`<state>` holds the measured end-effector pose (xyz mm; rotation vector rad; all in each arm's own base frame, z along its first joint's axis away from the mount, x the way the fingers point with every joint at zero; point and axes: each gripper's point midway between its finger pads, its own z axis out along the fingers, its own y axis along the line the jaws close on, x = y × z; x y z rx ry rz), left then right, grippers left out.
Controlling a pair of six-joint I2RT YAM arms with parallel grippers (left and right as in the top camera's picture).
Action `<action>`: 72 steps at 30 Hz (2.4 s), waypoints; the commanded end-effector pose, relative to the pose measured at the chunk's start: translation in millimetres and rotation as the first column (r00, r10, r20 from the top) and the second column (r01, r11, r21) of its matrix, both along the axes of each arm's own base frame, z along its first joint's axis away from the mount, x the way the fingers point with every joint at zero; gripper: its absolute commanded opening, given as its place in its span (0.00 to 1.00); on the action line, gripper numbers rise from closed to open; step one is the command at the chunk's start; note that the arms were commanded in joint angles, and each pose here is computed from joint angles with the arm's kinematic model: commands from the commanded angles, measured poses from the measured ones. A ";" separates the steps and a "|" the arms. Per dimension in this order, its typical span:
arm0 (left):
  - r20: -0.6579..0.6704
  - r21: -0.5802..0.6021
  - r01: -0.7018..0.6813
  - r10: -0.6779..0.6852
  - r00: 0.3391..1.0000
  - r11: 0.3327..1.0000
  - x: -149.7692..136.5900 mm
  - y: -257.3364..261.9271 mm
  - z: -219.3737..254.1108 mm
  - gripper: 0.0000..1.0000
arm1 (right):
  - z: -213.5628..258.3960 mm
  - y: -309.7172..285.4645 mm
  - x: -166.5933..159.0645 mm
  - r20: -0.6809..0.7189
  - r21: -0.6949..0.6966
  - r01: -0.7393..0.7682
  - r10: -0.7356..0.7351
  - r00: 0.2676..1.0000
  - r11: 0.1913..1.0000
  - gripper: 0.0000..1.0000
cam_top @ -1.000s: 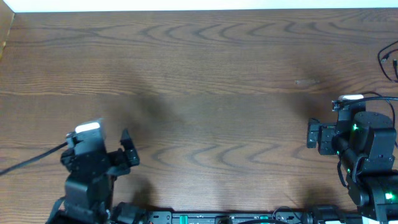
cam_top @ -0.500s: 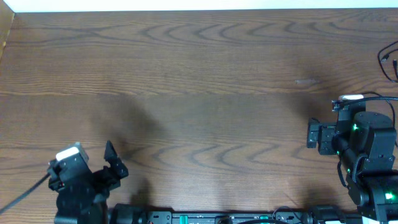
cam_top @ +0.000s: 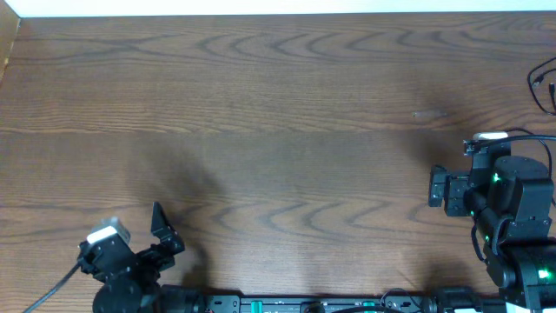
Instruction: Untangle cables
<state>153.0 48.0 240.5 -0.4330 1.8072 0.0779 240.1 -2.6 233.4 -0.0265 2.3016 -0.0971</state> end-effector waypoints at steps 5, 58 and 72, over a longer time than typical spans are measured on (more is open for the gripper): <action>0.008 -0.011 -0.013 0.013 1.000 1.000 0.1 1.4 -9.4 0.98 | 0.6 -3.4 -1.3 0.006 0.004 0.026 -0.026 1.000 1.000 0.99; 0.230 -0.179 -0.082 0.123 0.965 0.980 81.9 7.7 -93.5 0.98 | 0.6 -3.5 -1.4 0.006 0.004 0.026 -0.026 1.000 1.000 0.99; 0.132 0.108 0.067 -0.081 0.988 0.992 87.1 -11.7 -97.8 0.98 | 0.5 -3.4 -1.4 0.005 0.004 0.026 -0.026 1.000 1.000 0.99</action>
